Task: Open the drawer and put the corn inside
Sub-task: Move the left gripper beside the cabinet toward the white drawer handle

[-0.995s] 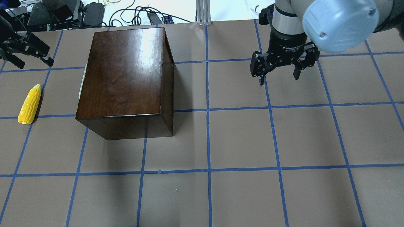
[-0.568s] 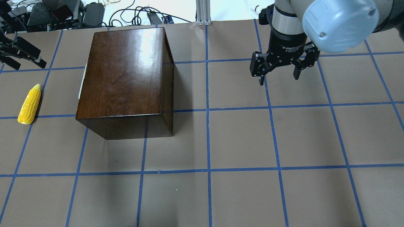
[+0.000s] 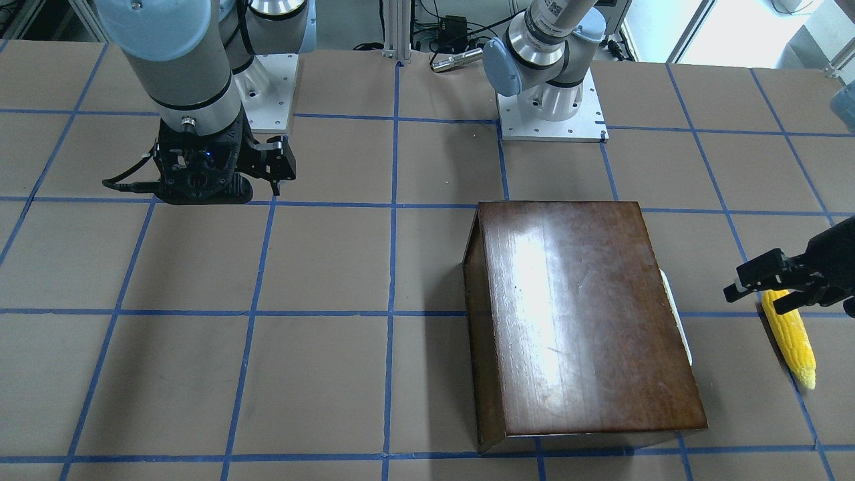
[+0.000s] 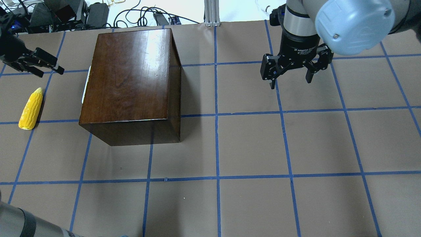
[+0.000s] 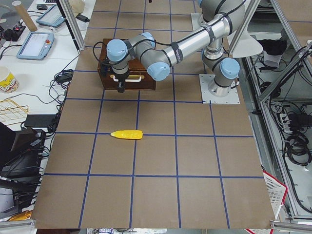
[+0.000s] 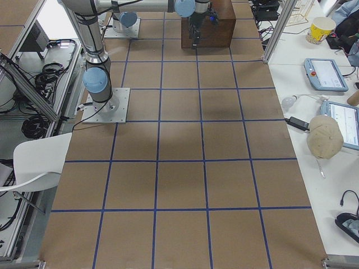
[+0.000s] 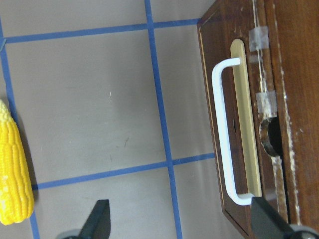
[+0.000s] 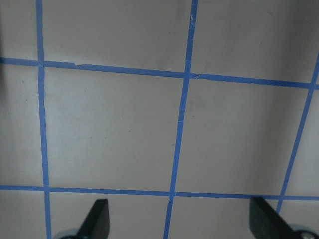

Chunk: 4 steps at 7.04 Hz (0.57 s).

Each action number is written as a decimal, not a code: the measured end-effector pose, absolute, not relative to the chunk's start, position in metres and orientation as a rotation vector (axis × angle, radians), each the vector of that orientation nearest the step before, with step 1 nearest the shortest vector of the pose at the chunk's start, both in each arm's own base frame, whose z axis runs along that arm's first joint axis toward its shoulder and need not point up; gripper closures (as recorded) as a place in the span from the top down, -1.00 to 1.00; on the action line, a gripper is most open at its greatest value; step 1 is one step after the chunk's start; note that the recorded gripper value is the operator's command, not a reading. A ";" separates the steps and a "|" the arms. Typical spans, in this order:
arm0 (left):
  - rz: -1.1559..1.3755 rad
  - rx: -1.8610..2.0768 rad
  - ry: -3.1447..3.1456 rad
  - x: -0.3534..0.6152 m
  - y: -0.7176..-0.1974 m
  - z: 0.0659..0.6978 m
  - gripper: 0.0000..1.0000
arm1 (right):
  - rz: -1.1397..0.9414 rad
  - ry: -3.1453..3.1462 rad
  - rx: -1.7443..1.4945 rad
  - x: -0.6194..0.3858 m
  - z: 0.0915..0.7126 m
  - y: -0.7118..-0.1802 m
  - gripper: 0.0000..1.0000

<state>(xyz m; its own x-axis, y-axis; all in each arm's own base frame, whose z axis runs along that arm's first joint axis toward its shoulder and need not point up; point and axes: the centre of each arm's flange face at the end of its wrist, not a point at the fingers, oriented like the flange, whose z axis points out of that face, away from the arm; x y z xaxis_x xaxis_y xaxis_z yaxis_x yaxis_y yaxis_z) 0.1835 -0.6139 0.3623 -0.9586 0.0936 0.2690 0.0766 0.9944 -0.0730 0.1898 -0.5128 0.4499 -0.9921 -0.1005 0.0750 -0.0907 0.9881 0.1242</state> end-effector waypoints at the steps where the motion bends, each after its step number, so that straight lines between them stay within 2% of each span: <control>1: 0.078 -0.093 -2.834 0.183 -0.617 0.352 1.00 | -0.185 -3.051 0.147 0.190 0.450 -0.513 1.00; 4: 0.056 -0.029 -2.747 0.174 -0.621 0.327 1.00 | -0.185 -3.051 0.145 0.190 0.450 -0.513 1.00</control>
